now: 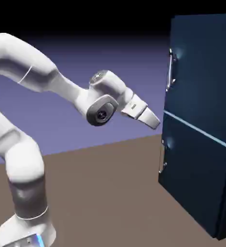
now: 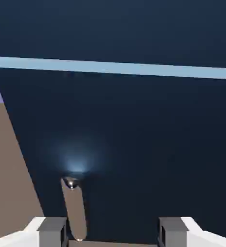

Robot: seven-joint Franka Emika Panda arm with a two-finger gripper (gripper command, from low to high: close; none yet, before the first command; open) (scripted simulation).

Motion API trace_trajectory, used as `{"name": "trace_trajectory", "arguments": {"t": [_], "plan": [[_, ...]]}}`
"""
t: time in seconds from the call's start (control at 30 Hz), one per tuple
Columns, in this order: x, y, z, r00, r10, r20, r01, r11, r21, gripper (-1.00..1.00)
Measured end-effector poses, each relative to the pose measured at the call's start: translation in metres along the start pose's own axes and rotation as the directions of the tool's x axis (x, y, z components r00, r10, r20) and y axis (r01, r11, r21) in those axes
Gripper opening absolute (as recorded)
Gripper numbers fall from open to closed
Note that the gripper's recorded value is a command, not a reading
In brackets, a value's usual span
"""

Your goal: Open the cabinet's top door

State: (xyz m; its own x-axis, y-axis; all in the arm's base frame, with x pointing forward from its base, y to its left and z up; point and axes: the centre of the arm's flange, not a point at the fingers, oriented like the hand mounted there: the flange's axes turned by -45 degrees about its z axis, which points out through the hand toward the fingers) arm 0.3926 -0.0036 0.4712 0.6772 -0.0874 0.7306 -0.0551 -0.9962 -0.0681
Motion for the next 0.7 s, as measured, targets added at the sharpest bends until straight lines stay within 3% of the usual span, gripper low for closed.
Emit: {"name": "trace_trajectory", "arguments": {"t": [0.33, 0.7], "plan": [[0.036, 0.022, -0.025, 0.867, 0.489, -0.091, -0.486, 0.872, 0.056, 0.0], [0.06, 0.033, -0.05, 0.478, 0.873, -0.103, -0.847, 0.488, 0.212, 0.0]]}}
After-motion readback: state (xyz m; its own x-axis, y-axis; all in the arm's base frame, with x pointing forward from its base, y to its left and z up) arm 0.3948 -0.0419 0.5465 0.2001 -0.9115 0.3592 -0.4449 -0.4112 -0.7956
